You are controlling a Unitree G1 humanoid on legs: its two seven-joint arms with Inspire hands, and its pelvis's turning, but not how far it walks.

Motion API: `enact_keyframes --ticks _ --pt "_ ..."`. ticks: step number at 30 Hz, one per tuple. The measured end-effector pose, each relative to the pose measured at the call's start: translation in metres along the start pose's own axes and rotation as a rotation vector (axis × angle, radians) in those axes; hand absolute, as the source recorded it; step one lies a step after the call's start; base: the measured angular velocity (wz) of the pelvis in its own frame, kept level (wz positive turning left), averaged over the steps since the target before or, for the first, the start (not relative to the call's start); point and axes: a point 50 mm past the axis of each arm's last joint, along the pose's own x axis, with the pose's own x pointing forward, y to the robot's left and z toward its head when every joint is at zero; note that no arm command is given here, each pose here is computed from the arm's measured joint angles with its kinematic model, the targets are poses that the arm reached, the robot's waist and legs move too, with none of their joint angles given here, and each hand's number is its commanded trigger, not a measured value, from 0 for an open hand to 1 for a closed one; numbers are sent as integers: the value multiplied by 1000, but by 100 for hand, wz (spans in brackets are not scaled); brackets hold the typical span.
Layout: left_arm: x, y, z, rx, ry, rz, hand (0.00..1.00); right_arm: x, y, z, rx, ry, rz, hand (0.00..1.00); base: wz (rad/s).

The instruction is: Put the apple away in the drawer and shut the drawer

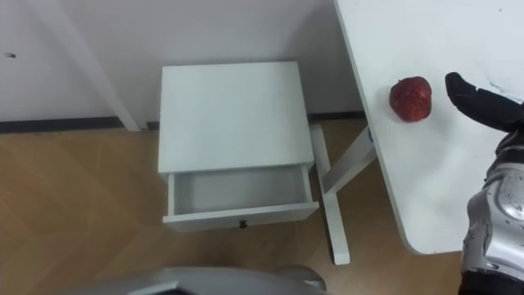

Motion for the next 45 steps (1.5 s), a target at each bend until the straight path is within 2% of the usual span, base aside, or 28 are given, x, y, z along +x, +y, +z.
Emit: enact_keyframes --ticks 5,15,38,45 --pt "0 -3 1 25 -3 -15 0 0 19 -1 -22 0 112 0 0" --pt "0 -5 3 42 -11 -26 0 -5 39 -6 -95 9 253 0 0" --pt "1 -7 5 40 -11 -49 0 -4 43 -5 -131 0 306 0 0" --pt "1 -6 6 33 -14 -35 0 4 46 -3 -126 -4 287 0 8"
